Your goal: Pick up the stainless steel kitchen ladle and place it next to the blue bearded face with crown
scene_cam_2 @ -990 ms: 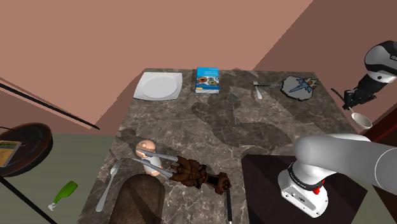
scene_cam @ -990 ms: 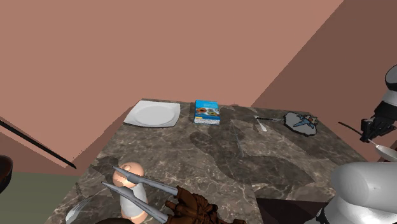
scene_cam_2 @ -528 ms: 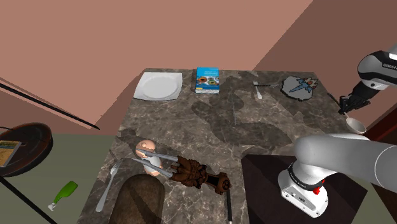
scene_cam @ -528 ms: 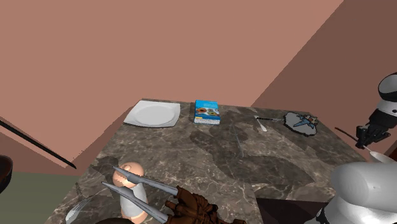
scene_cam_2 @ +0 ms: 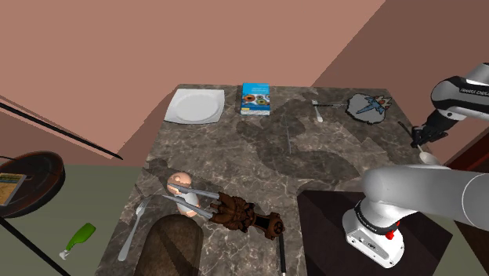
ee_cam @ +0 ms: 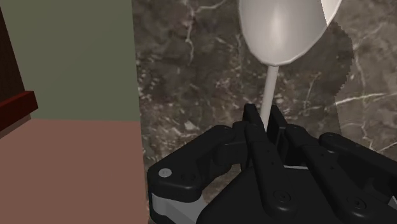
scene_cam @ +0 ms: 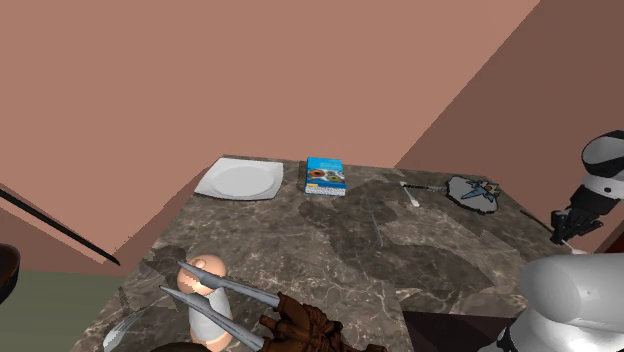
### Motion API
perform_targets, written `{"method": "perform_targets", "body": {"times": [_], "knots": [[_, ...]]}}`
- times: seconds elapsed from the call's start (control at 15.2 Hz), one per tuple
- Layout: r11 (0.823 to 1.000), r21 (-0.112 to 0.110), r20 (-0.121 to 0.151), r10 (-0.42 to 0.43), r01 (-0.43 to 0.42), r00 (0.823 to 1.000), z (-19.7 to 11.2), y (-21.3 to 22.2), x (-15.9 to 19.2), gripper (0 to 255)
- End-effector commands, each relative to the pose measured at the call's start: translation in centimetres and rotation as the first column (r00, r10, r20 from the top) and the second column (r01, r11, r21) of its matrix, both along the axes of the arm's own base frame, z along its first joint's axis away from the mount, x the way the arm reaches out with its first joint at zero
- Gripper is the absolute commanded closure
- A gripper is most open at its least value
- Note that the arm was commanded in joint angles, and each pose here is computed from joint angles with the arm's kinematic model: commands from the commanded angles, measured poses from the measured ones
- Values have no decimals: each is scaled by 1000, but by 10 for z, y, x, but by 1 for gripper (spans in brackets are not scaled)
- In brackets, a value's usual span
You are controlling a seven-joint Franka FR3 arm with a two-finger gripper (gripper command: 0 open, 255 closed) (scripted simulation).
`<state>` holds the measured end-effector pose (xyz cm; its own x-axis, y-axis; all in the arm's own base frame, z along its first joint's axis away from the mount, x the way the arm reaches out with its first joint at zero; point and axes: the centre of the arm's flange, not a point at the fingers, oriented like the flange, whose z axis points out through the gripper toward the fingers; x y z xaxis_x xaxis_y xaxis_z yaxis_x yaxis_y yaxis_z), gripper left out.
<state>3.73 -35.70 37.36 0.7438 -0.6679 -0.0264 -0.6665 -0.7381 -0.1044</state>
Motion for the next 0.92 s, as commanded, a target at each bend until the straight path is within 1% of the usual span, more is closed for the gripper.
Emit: {"method": "perform_targets", "body": {"times": [0.0,0.13,0.66,0.73,0.86], "knots": [[1000,-1,0,0,0,1000,-11,1,-1,255],[1000,-1,0,0,0,1000,-24,1,-1,255],[1000,-1,0,0,0,1000,-24,1,-1,255],[1000,-1,0,0,0,1000,-24,1,-1,0],[1000,-1,0,0,0,1000,-24,1,-1,0]]}}
